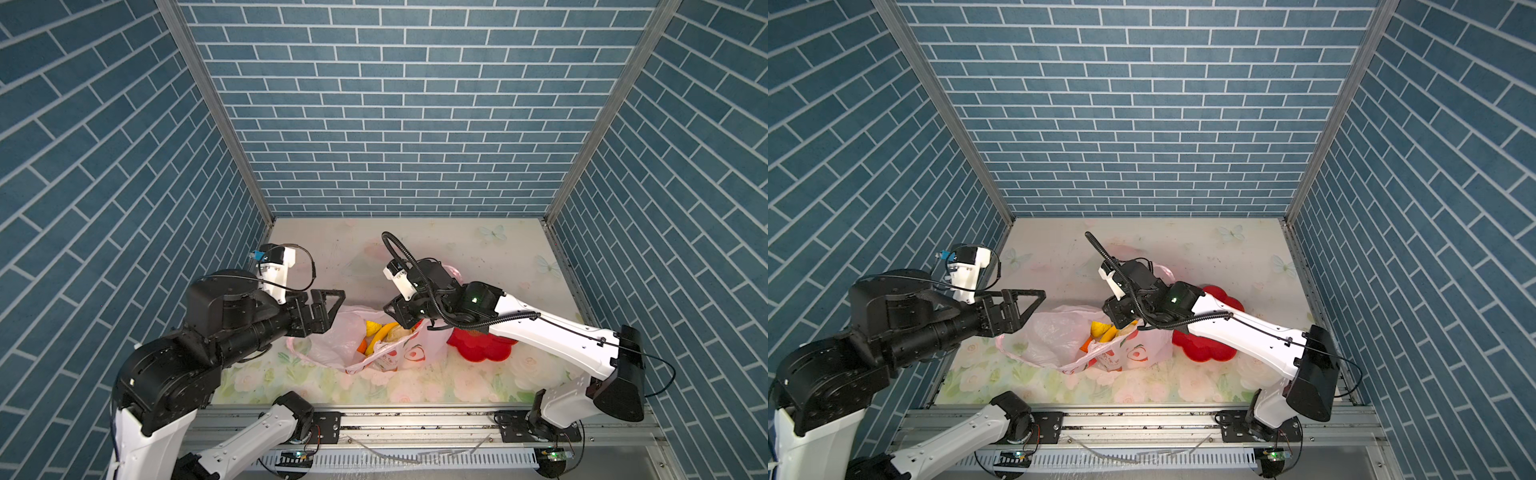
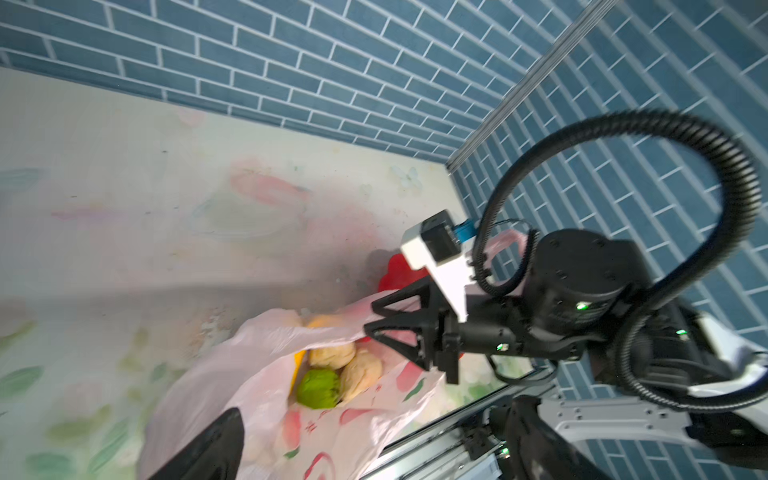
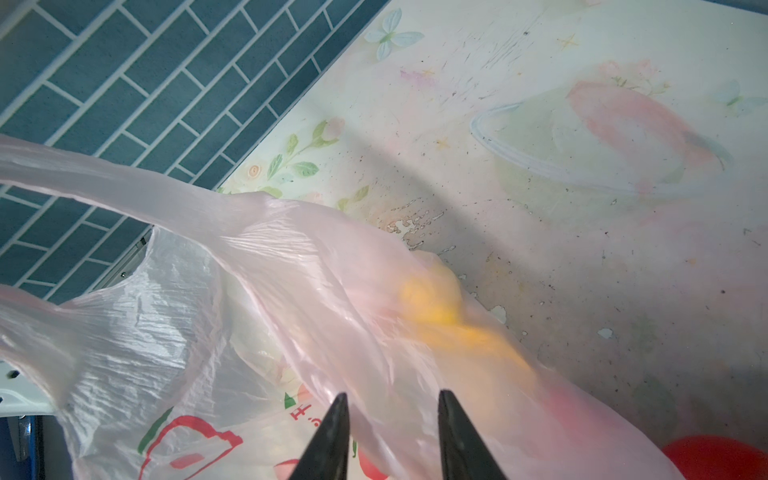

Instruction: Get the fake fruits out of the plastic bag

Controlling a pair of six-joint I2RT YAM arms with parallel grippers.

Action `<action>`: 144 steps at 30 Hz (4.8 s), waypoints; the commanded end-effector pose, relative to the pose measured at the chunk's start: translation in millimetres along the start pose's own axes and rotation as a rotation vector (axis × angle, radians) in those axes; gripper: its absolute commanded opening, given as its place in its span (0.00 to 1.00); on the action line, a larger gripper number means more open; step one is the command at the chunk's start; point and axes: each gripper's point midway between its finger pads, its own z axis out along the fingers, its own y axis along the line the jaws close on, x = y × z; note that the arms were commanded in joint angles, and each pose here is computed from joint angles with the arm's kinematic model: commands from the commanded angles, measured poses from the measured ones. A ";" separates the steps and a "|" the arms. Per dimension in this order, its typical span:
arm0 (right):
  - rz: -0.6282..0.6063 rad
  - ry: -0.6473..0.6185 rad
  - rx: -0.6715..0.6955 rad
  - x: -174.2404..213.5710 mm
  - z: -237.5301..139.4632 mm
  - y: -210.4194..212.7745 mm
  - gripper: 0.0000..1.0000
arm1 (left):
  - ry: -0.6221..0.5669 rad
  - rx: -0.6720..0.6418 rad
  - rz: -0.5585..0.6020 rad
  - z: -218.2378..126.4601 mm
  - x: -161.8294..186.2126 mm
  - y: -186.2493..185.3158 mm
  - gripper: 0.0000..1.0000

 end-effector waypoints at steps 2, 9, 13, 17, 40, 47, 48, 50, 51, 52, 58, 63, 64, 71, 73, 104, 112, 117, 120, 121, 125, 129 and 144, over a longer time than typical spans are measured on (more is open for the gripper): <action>-0.017 -0.018 0.014 1.9 -7.5 -2.4 0.36 | 0.296 -0.321 0.121 9.0 51.6 61.1 0.99; -0.010 -0.025 0.019 3.5 -7.8 -4.1 0.36 | 0.442 -0.360 0.151 49.0 77.9 74.6 0.96; -0.009 -0.019 0.018 4.7 -7.3 -4.0 0.36 | 0.475 -0.436 0.175 57.5 81.1 88.0 0.87; -0.016 -0.017 0.020 4.4 -7.4 -3.7 0.36 | 0.497 -0.441 0.178 67.0 84.8 89.9 0.78; -0.075 -0.128 0.039 -103.0 8.2 -46.2 0.38 | -0.003 -0.375 -0.106 136.0 -95.6 114.6 0.00; -0.114 -0.124 0.025 -144.0 22.5 -74.1 0.38 | -0.063 -0.357 -0.158 141.2 -144.3 125.1 0.00; -0.115 -0.128 0.022 -150.5 23.7 -78.7 0.38 | -0.073 -0.359 -0.163 140.4 -151.0 126.7 0.00; -0.116 -0.135 0.016 -162.0 25.6 -89.1 0.38 | -0.089 -0.360 -0.175 138.5 -161.6 129.6 0.00; -0.120 -0.145 0.015 -169.4 25.0 -93.9 0.38 | -0.094 -0.361 -0.178 137.7 -166.6 131.0 0.00; -0.121 -0.153 0.013 -175.5 24.8 -98.6 0.38 | -0.094 -0.362 -0.179 138.2 -169.9 132.0 0.00; -0.145 -0.170 -0.036 -190.7 16.8 -95.9 0.38 | 0.009 -0.336 -0.197 147.8 -138.9 133.6 0.00; -0.182 -0.194 -0.058 -183.4 -6.2 -61.3 0.39 | 0.125 -0.331 -0.223 140.4 -74.6 135.8 0.00; -0.199 -0.198 -0.051 -180.9 -11.7 -51.3 0.39 | 0.147 -0.330 -0.225 137.5 -61.6 135.7 0.00; -0.268 -0.209 -0.044 -164.4 -32.4 24.1 0.39 | 0.179 -0.309 -0.274 115.5 -7.5 128.7 0.00; -0.280 -0.227 -0.008 -162.6 -38.5 35.5 0.39 | 0.150 -0.287 -0.295 107.6 -3.5 121.9 0.00; -0.086 0.144 -0.007 -11.7 89.7 53.6 0.33 | 0.074 -0.305 -0.369 84.3 55.2 126.7 0.00; -0.066 0.309 0.092 67.4 116.1 -4.7 0.32 | 0.165 -0.314 -0.423 105.3 98.5 142.4 0.00; -0.044 0.387 0.181 109.9 105.7 -47.6 0.30 | 0.183 -0.308 -0.518 115.8 125.5 149.1 0.00; -0.007 0.394 0.228 118.4 88.9 -78.8 0.30 | 0.180 -0.293 -0.569 123.0 132.1 150.6 0.00; 0.001 0.387 0.243 116.4 83.3 -89.2 0.30 | 0.182 -0.284 -0.582 126.2 133.4 150.3 0.00; -0.006 0.360 0.310 104.2 68.6 -123.5 0.30 | 0.202 -0.240 -0.638 139.4 136.1 147.8 0.00; 0.010 0.301 0.270 80.1 68.3 -127.0 0.33 | 0.211 -0.228 -0.647 141.4 132.1 144.6 0.00; 0.035 0.190 -0.055 27.7 104.1 -14.1 0.38 | 0.259 -0.278 -0.575 111.8 121.8 134.1 0.00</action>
